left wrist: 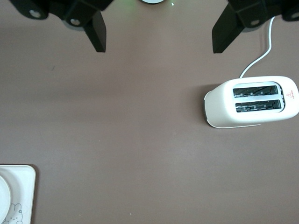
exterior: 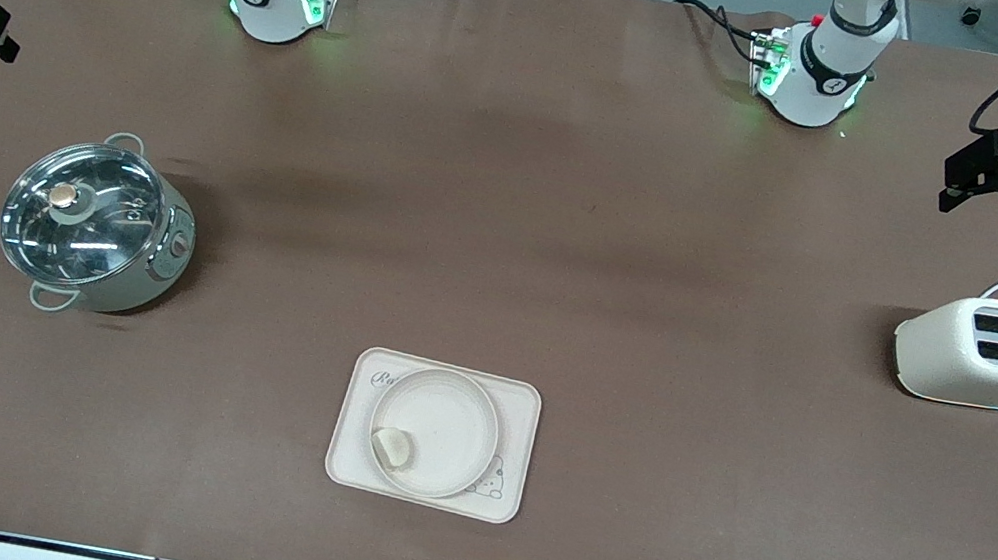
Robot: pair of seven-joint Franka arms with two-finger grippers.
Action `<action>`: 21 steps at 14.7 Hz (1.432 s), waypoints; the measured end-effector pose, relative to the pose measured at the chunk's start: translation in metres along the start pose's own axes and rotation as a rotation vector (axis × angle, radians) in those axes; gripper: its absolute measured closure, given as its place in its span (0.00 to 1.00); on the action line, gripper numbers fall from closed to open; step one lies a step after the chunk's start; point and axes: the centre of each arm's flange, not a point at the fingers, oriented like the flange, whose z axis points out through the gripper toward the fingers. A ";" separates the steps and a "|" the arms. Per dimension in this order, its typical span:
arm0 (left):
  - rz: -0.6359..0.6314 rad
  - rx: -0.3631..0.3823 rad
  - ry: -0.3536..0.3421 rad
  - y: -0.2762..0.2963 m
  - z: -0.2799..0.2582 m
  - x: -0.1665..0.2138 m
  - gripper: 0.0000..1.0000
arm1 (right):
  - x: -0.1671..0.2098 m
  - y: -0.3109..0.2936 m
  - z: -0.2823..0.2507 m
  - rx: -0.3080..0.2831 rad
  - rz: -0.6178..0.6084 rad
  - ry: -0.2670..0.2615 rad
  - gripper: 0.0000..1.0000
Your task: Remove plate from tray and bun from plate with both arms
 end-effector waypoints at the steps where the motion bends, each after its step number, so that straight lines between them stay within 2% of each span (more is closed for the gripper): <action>1: 0.000 0.000 0.001 0.000 0.000 0.000 0.00 | 0.001 0.000 0.001 0.000 0.000 -0.002 0.00; 11: -0.006 -0.006 0.007 -0.004 -0.001 0.012 0.00 | 0.012 -0.022 0.009 0.009 -0.041 0.016 0.00; 15: -0.005 -0.008 0.005 -0.004 0.001 0.017 0.00 | 0.040 -0.053 0.041 0.087 -0.078 0.018 0.00; 21: -0.002 -0.009 -0.007 -0.003 0.007 0.021 0.00 | 0.145 -0.112 0.199 0.254 -0.030 0.046 0.00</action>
